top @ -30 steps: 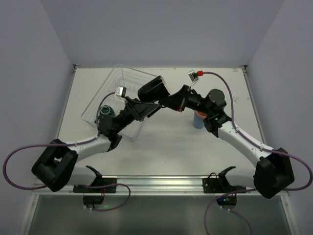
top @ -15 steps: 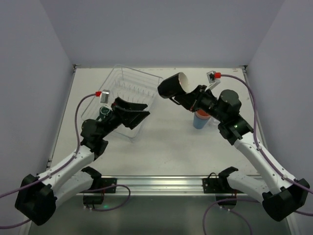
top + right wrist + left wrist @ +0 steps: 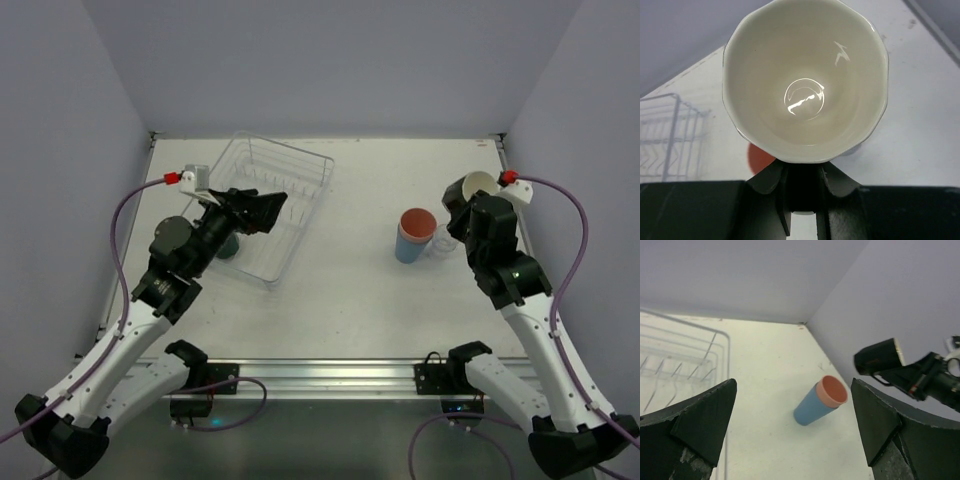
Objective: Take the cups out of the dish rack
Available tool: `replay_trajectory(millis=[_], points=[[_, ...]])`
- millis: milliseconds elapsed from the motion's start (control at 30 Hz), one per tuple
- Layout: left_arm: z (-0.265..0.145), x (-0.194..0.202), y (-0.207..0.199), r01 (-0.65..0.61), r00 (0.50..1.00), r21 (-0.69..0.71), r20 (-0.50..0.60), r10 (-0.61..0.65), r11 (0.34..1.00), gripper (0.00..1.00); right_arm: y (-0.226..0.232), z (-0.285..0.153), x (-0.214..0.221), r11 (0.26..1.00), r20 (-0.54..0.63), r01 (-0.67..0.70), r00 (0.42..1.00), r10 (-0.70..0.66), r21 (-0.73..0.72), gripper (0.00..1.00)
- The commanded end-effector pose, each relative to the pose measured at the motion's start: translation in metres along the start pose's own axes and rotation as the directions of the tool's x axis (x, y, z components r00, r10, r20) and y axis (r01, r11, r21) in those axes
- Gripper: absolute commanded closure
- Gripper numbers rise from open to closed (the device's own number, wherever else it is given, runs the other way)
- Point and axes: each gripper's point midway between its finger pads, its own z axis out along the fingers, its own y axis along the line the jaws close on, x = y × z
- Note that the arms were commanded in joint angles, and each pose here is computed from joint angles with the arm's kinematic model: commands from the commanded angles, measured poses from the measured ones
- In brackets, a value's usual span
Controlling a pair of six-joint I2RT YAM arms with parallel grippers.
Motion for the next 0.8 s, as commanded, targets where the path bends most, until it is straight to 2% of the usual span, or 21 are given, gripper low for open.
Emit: replay_trajectory(millis=[0,67,133,167,200,300,533,633,767], points=[[0.003,0.012,0.034,-0.054,0.998,-0.155,-0.052,0.047,0.986,0.0,-0.044,-0.012,-0.028,0.979,0.171,-0.096,0.983,0.066,0.178,1.0],[0.005,0.016,0.042,-0.053,0.997,-0.19,-0.062,0.042,0.98,0.0,-0.063,-0.014,-0.026,0.957,0.192,-0.124,0.979,0.074,0.264,1.0],[0.002,0.018,0.06,-0.06,0.996,-0.295,-0.083,0.037,0.954,0.0,-0.081,-0.012,-0.016,0.929,0.177,-0.12,0.982,0.06,0.351,1.0],[-0.001,0.027,0.073,-0.076,0.992,-0.354,-0.125,0.033,0.932,0.0,-0.093,-0.012,-0.014,0.908,0.185,-0.131,0.981,0.061,0.398,1.0],[-0.006,0.009,0.093,-0.094,0.994,-0.497,-0.096,0.053,0.863,0.0,-0.11,0.0,0.009,0.884,0.121,-0.114,0.99,0.066,0.453,1.0],[-0.011,0.005,0.105,-0.124,0.991,-0.566,-0.112,0.073,0.815,0.0,-0.124,0.009,0.024,0.861,0.082,-0.114,0.993,0.084,0.496,1.0],[-0.011,-0.023,0.115,-0.147,0.989,-0.622,-0.103,0.106,0.769,0.0,-0.144,0.043,0.058,0.837,-0.054,-0.073,0.991,0.121,0.542,1.0],[-0.004,-0.028,0.123,-0.158,0.986,-0.608,-0.136,0.095,0.778,0.0,-0.153,0.057,0.072,0.83,-0.11,-0.046,0.986,0.128,0.555,1.0],[-0.004,-0.025,0.148,-0.184,0.978,-0.65,-0.199,0.069,0.738,0.0,-0.16,0.067,0.082,0.819,-0.169,0.009,0.98,0.108,0.574,1.0]])
